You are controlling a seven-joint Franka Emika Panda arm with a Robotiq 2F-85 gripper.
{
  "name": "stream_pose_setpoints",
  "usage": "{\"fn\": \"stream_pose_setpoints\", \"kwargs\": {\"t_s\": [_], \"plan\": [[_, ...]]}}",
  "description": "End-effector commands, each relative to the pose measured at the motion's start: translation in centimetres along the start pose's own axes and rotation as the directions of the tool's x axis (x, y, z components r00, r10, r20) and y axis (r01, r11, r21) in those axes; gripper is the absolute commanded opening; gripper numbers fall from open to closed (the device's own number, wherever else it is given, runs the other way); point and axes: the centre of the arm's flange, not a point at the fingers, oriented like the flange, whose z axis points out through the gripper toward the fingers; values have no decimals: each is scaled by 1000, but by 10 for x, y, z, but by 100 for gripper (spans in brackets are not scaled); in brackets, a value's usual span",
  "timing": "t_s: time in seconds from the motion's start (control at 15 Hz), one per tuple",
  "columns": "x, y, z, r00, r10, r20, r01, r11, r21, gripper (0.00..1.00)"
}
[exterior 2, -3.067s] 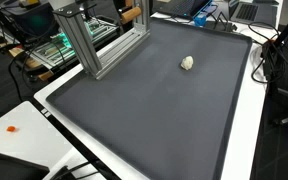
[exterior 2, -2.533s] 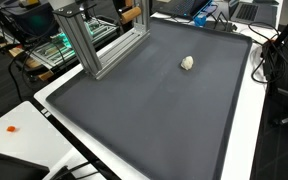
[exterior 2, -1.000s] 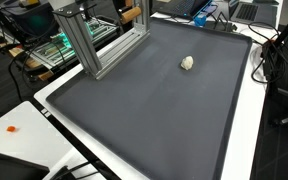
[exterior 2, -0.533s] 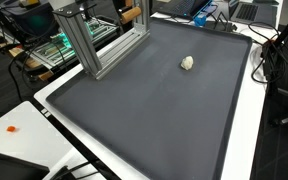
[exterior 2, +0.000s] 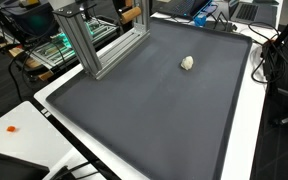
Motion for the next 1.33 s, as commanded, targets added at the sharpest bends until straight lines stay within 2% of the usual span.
{"fn": "stream_pose_setpoints", "kwargs": {"t_s": [0.0,0.4,0.73,0.87,1.07,1.27], "plan": [[-11,2,4,1000,18,17,-18,1000,14,81],[-13,1,4,999,12,31,-12,1000,10,79],[-15,1,4,999,10,43,-10,1000,6,68],[-15,1,4,999,9,45,-9,1000,5,45],[-15,-1,4,999,8,46,-8,1000,9,22],[-14,-1,6,999,5,45,-6,1000,16,22]]}}
